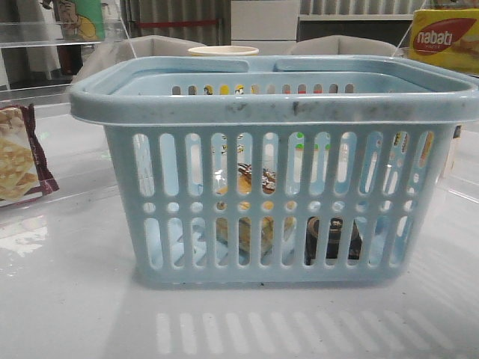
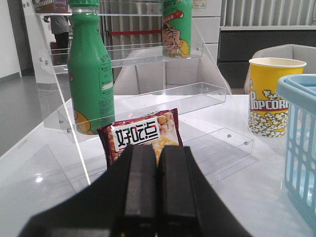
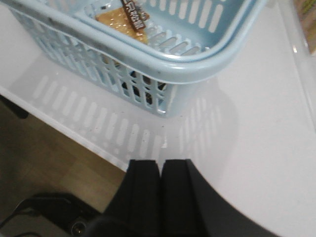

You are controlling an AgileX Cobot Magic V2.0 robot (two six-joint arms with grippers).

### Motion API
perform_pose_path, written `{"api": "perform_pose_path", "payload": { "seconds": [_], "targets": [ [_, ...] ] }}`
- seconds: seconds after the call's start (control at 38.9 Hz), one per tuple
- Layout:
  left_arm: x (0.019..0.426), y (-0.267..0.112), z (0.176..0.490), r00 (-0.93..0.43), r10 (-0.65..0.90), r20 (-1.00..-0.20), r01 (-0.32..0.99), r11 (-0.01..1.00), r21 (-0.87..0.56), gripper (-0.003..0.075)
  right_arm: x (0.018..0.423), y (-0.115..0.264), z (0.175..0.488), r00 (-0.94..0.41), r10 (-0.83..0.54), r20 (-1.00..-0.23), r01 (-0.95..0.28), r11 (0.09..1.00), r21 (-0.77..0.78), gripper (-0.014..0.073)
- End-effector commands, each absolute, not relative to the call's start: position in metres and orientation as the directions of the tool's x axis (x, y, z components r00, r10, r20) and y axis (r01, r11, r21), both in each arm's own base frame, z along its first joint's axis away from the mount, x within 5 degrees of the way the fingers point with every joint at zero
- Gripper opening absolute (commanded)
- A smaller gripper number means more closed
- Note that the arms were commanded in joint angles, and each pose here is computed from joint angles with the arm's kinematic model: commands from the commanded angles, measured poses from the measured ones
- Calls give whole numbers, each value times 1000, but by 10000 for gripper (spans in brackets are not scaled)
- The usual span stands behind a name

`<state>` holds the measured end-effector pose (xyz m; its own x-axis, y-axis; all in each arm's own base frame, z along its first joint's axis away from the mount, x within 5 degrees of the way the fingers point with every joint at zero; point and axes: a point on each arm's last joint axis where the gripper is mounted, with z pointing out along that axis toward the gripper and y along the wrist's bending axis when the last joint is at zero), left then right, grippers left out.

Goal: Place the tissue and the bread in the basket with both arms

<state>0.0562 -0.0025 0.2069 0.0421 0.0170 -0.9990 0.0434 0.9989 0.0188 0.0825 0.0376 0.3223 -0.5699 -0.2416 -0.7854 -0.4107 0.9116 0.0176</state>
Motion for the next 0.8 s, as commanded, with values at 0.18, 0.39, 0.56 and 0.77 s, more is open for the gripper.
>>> {"api": "perform_pose_path", "payload": {
  "seconds": [0.18, 0.39, 0.56, 0.77],
  "targets": [
    [54, -2, 217, 153, -7, -988, 43, 999, 0, 91, 67, 13, 299, -222, -79, -972, -196, 980, -35, 57],
    [54, -2, 217, 153, -7, -988, 43, 999, 0, 91, 58, 3, 244, -5, -20, -1000, -59, 998, -20, 57],
    [54, -2, 217, 153, -7, -988, 43, 999, 0, 91, 55, 0, 214, 87, -15, -996, 2, 1000, -15, 57],
    [54, -2, 216, 147, -6, -989, 43, 999, 0, 91, 55, 0, 207, 117, -15, -993, 2, 1000, -15, 57]
  ]
}}
